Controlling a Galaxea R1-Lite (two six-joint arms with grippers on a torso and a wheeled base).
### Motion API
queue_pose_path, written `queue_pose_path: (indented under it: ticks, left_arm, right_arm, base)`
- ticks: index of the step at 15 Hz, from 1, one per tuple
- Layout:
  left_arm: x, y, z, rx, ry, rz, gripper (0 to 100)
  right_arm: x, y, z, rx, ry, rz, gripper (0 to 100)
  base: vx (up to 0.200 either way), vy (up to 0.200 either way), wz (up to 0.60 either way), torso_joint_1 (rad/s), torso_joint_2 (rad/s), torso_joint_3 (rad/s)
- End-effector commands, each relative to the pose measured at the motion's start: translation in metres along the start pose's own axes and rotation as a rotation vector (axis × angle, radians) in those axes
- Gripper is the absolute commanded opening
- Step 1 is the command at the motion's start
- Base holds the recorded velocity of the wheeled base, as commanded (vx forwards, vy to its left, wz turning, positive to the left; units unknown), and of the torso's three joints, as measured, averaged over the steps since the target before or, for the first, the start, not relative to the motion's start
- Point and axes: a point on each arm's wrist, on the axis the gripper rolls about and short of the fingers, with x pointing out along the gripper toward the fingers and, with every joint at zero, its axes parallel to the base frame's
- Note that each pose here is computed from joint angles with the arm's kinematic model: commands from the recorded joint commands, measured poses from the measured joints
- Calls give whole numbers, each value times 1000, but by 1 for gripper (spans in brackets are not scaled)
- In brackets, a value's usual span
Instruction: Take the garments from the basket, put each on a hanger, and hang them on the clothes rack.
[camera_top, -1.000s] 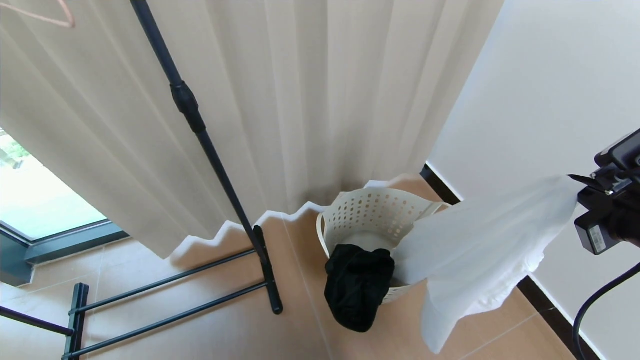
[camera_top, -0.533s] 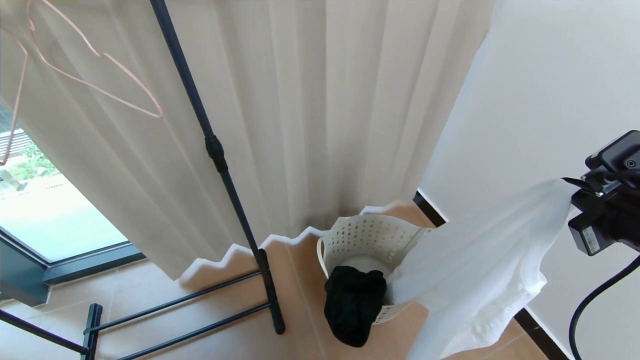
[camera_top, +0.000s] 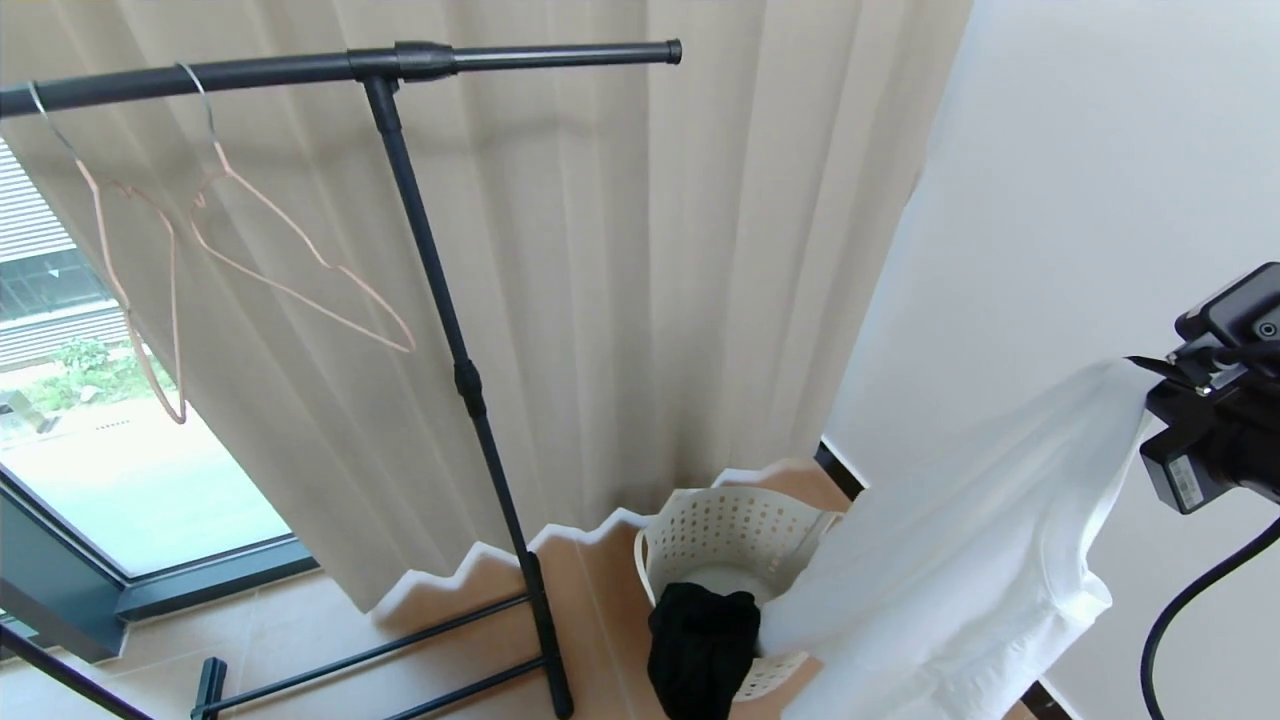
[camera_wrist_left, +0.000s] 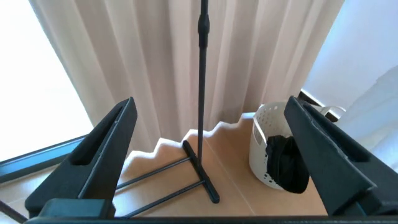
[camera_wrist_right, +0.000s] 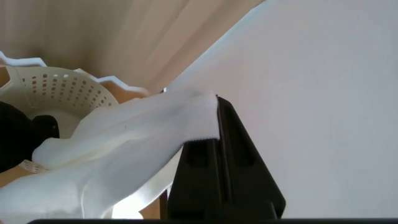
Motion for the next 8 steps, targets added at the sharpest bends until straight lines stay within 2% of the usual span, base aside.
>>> queue_pose_path:
  ticks: [1, 3, 8]
  left_arm:
    - [0, 0, 0, 2, -1, 0, 100]
    - [0, 0, 0, 2, -3, 0, 100]
    - [0, 0, 0, 2, -4, 0, 100]
  right_arm:
    - [1, 0, 0, -1, 2, 2, 0]
    - [1, 1, -1, -2, 5, 3, 0]
    - [0, 1, -2, -3, 7, 5, 0]
  base:
    - [0, 0, 0, 222, -559, -129]
    - [0, 0, 0, 224, -571, -185]
    - [0, 0, 0, 253, -586, -322]
